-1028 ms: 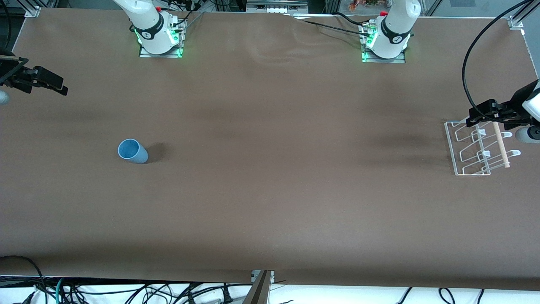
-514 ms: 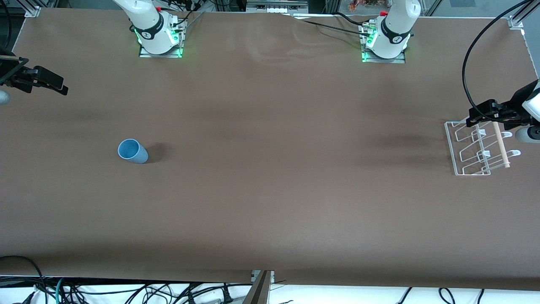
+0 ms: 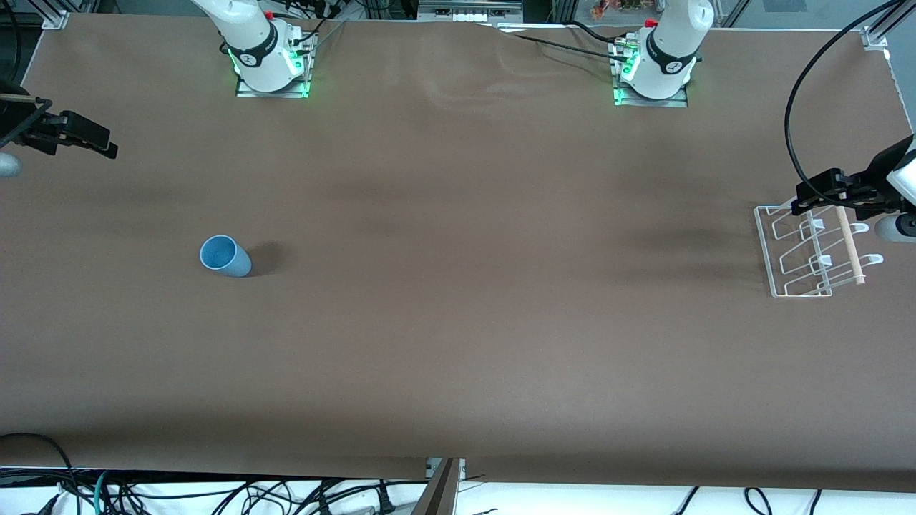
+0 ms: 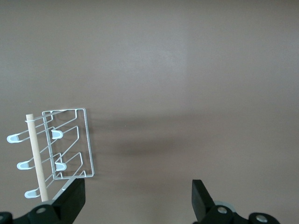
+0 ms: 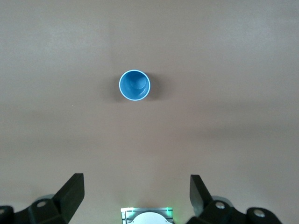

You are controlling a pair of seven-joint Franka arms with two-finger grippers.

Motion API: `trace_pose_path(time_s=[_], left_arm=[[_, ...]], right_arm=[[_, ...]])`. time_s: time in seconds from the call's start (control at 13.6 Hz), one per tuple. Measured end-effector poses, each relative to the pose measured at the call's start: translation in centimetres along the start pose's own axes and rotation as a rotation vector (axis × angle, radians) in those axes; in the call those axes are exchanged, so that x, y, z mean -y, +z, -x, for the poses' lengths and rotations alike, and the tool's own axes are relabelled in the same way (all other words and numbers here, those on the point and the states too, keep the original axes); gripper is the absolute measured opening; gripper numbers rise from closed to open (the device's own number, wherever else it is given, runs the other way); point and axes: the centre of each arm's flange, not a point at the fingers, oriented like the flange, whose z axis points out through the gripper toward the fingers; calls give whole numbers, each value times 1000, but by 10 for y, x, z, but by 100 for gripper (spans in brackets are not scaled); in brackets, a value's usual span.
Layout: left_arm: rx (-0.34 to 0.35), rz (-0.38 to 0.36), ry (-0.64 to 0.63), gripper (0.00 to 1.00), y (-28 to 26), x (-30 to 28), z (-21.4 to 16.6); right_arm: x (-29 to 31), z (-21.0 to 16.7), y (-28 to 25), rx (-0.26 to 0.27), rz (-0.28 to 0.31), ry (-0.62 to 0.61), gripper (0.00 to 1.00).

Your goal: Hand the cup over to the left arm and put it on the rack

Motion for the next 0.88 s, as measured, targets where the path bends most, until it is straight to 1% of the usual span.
trace_pose_path(time_s=[0.59, 0.73, 0.88], left_arm=[[0, 0, -2, 100, 0, 1, 0], [0, 0, -2, 100, 0, 1, 0], [0, 0, -3, 100, 0, 2, 0]], right_arm=[[0, -21, 29, 52, 2, 0, 100], [0, -37, 51, 68, 4, -1, 100], [1, -64, 81, 53, 6, -2, 100]])
